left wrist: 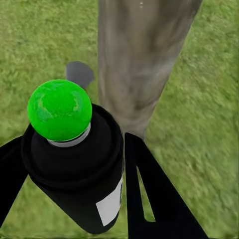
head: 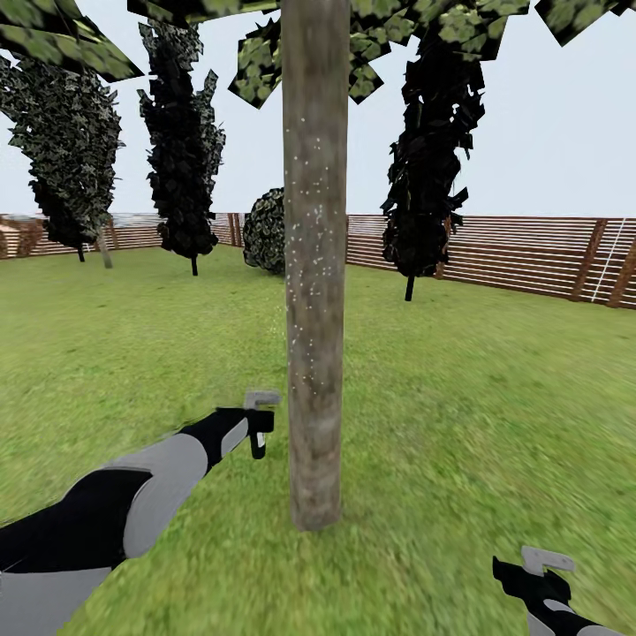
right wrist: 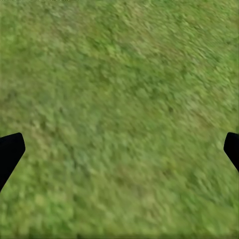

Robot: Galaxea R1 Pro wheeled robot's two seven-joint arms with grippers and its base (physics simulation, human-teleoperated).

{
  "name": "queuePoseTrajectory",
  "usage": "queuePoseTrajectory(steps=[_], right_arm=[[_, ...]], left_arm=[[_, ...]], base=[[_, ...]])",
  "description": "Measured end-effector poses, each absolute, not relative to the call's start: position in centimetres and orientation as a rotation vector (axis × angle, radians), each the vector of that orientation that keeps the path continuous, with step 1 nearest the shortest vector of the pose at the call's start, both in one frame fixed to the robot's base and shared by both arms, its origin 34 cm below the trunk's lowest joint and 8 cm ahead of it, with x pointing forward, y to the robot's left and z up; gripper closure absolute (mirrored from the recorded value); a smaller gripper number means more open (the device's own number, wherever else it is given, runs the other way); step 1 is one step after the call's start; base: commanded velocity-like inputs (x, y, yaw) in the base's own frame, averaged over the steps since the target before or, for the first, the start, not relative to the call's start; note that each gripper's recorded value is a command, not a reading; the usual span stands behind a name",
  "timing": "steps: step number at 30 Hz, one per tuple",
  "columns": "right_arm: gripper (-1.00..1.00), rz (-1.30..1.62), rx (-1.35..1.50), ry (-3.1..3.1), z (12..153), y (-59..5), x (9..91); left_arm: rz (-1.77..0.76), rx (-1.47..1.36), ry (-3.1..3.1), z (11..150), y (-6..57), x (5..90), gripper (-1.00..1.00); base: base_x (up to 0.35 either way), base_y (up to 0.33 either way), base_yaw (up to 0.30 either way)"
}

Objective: In the garden, pick up the pesticide atomizer on the floor and spray pesticide onto both trees until each tree trunk is fully covered.

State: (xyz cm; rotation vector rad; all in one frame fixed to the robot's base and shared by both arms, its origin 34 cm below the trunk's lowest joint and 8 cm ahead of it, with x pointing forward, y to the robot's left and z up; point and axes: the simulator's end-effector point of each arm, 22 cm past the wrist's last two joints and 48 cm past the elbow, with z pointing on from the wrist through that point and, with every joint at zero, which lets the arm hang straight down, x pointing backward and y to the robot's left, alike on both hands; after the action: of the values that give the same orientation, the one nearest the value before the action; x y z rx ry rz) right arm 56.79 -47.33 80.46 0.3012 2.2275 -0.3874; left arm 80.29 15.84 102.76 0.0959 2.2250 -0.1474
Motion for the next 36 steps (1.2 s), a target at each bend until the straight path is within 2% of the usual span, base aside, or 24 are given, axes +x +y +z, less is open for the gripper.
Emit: queuePoseTrajectory(steps=[9,17,28,36], right_arm=[[-1.00,-0.386,0.299,2.228,80.4,-47.2,56.8],[-1.00,-0.356,0.294,2.233,80.1,-45.5,57.1],[-1.00,-0.342,0.294,2.235,79.8,-44.7,57.2],[-1.00,-0.368,0.290,2.340,75.3,-44.7,50.2]], left_arm=[[-0.167,0.094,2.211,99.9,15.5,78.8,1.00],[-0.224,0.123,2.125,99.4,12.5,78.2,1.00],[-0.219,0.117,2.114,99.5,12.8,78.3,1.00],[-0.213,0.113,2.117,99.4,13.3,78.3,1.00]], base=[[0.000,0.000,0.000],[0.005,0.029,0.000],[0.097,0.314,0.000],[0.008,0.350,-0.001]])
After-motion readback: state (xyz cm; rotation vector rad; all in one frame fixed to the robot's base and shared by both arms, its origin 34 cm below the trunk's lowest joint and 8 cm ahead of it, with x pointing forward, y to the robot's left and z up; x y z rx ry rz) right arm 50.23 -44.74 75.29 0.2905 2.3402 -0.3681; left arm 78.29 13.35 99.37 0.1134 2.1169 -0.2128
